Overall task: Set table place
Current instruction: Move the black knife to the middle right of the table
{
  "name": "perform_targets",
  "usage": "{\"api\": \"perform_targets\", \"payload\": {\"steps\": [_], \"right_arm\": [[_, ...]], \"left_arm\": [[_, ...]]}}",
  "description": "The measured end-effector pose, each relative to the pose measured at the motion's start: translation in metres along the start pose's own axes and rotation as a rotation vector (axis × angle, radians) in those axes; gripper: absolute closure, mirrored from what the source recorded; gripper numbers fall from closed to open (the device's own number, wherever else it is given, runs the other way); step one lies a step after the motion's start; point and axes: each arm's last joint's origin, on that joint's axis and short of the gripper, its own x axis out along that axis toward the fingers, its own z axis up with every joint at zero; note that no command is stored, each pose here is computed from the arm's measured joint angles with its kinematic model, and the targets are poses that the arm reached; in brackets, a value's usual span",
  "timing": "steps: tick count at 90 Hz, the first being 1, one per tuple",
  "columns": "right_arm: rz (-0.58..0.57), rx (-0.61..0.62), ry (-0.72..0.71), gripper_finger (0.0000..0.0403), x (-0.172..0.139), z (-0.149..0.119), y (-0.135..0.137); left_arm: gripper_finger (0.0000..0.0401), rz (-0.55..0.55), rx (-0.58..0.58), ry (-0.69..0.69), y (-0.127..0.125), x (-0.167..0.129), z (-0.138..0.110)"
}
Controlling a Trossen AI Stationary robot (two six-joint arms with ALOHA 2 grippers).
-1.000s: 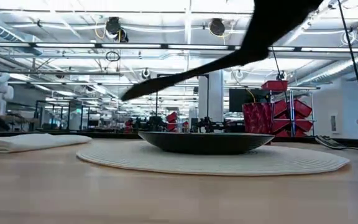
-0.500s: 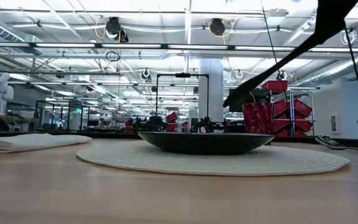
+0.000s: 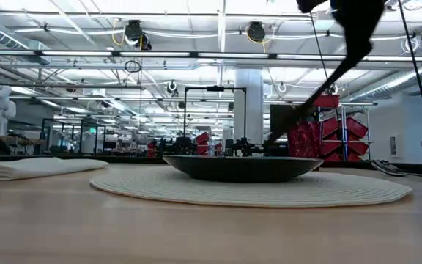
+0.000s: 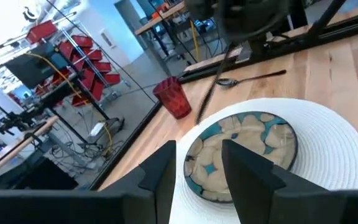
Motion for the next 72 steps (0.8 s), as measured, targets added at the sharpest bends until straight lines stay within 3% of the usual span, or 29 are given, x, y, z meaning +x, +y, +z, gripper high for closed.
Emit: {"api": "perform_targets", "payload": {"steps": [18, 34, 48, 72], "right_arm": [[-0.176, 0.018, -0.187, 0.0403, -0.003, 0.019, -0.039], [-0.321, 0.131, -0.383, 0.0403, -0.02, 0.019, -0.079], [-0.353, 0.286, -0.387, 0.0403, -0.026, 0.019, -0.128], [-0.417, 0.411, -0.339, 0.0403, -0.029, -0.001, -0.193]], "left_arm": [[0.0285, 0.004, -0.009, 0.003, 0.0, 0.002, 0.0], [0.0285, -0.001, -0.017, 0.007, -0.001, 0.002, 0.001], [0.0285, -0.012, -0.021, 0.021, -0.001, 0.002, 0.0], [0.0285, -0.039, -0.022, 0.058, -0.002, 0.002, -0.001]]}}
